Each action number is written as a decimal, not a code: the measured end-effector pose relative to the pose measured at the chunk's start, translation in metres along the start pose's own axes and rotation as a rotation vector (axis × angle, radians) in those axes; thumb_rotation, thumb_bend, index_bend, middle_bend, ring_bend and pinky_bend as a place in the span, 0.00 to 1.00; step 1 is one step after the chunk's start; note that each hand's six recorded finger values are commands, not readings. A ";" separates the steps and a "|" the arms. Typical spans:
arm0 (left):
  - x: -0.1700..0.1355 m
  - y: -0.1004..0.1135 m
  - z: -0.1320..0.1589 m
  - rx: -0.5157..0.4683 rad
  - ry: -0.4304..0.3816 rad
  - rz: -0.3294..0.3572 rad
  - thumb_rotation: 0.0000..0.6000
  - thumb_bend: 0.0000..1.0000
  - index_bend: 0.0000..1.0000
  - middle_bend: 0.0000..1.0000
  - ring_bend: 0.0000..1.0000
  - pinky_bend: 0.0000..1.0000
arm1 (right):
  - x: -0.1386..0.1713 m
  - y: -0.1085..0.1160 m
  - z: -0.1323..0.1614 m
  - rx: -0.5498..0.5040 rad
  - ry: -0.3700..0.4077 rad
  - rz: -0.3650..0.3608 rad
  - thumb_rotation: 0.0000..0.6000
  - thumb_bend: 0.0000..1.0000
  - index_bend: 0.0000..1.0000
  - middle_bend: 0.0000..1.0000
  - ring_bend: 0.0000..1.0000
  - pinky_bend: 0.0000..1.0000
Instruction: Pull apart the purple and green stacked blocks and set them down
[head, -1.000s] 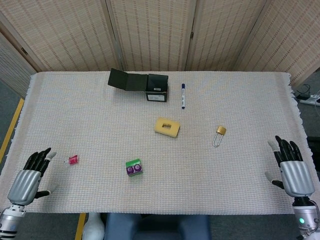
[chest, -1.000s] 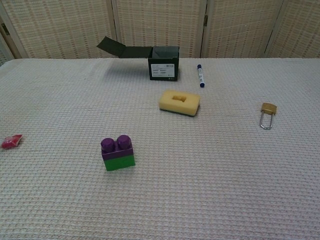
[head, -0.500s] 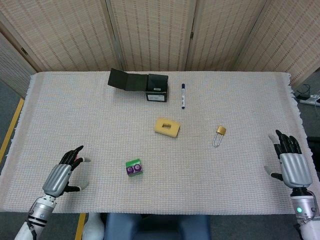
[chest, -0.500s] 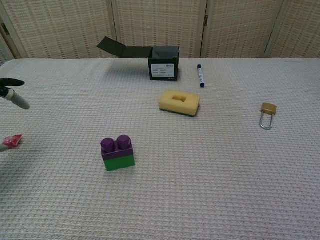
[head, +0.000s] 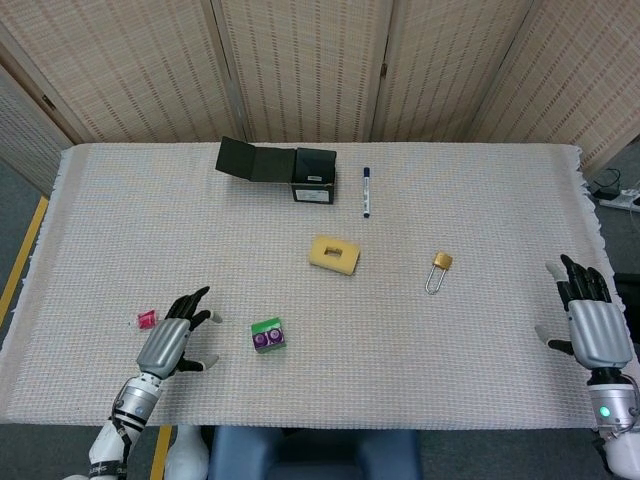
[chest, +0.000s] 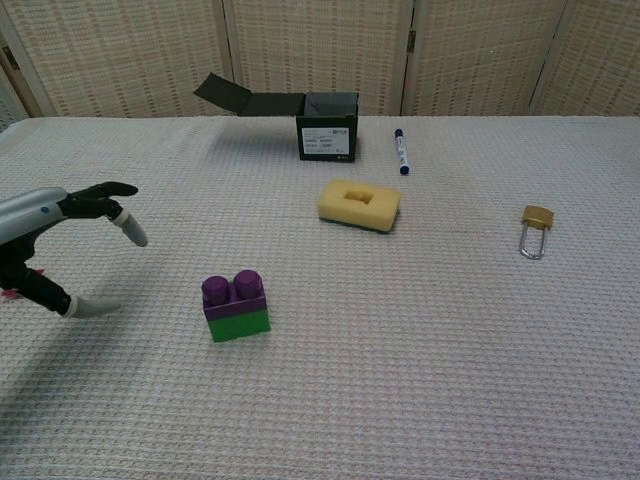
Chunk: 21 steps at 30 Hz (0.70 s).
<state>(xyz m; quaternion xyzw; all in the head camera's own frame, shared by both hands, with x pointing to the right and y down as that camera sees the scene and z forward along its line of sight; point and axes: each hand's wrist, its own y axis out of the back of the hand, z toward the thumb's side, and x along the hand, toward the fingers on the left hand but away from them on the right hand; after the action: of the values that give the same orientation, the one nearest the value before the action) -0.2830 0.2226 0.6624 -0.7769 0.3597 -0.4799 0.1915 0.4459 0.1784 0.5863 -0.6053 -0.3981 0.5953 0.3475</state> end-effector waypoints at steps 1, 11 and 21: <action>0.001 -0.002 0.001 0.007 0.003 -0.006 1.00 0.25 0.35 0.03 0.00 0.00 | -0.001 -0.001 -0.002 -0.002 -0.006 0.006 1.00 0.27 0.00 0.00 0.00 0.00; 0.022 -0.031 0.025 0.008 0.024 -0.071 1.00 0.25 0.32 0.03 0.00 0.00 | -0.009 -0.006 -0.009 -0.013 -0.020 0.043 1.00 0.27 0.00 0.00 0.00 0.00; 0.042 -0.048 0.052 -0.054 0.001 -0.081 1.00 0.25 0.32 0.03 0.00 0.00 | -0.015 -0.007 -0.016 -0.044 -0.040 0.069 1.00 0.27 0.00 0.00 0.00 0.00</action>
<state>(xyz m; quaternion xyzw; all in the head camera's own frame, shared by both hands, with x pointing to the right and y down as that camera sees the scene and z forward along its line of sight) -0.2074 0.2211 0.6946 -0.7954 0.3409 -0.4779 0.1508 0.4619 0.1692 0.6000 -0.6142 -0.3968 0.6100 0.3052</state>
